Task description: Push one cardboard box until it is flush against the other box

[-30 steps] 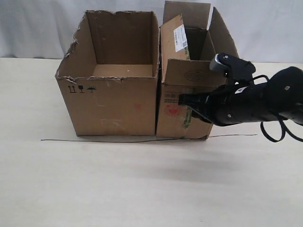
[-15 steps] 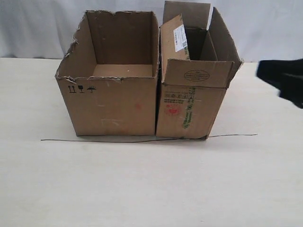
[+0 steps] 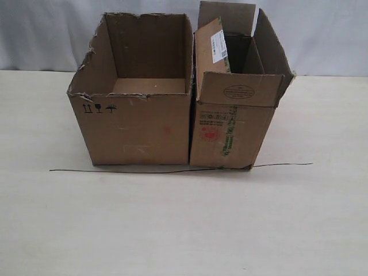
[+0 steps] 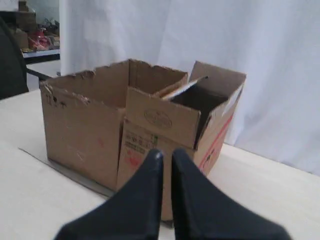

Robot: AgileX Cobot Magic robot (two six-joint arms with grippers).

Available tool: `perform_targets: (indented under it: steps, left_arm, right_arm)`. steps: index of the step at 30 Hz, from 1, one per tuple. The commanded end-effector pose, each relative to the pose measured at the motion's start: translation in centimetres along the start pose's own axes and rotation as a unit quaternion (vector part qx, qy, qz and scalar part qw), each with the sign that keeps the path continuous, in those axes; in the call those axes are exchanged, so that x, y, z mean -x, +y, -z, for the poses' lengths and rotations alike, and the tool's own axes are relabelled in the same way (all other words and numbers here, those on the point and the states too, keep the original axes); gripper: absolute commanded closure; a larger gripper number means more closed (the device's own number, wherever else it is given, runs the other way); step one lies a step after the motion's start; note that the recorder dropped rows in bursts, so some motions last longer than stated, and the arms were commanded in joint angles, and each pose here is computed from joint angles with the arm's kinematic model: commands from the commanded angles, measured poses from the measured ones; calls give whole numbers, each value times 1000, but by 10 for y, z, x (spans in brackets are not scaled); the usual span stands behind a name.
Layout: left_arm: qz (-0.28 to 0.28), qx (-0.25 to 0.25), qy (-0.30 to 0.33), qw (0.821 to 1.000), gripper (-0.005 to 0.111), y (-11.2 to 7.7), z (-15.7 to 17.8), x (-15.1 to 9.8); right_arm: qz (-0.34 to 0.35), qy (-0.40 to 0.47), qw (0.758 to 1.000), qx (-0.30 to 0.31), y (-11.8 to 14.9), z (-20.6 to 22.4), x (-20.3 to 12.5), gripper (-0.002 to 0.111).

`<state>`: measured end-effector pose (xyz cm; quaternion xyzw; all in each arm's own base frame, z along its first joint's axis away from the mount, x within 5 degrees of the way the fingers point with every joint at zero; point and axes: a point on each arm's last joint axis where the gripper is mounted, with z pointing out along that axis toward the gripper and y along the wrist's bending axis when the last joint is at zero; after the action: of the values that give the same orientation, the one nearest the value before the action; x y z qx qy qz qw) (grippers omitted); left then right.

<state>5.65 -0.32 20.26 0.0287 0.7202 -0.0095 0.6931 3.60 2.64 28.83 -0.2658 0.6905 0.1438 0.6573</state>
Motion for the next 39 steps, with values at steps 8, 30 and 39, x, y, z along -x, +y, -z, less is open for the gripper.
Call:
perform_targets:
  steps: [8, 30, 39]
  left_arm:
    - [2, -1, -3, 1000, 107, 0, 0, 0]
    - [2, -1, -3, 1000, 107, 0, 0, 0]
    - [2, -1, -3, 1000, 107, 0, 0, 0]
  right_arm:
    - [-73, 22, 993, -87, 1, -23, -92, 103]
    - [-105, 41, 957, -268, -17, -12, -99, 103]
    - [-113, 34, 972, -205, -10, -15, -97, 103]
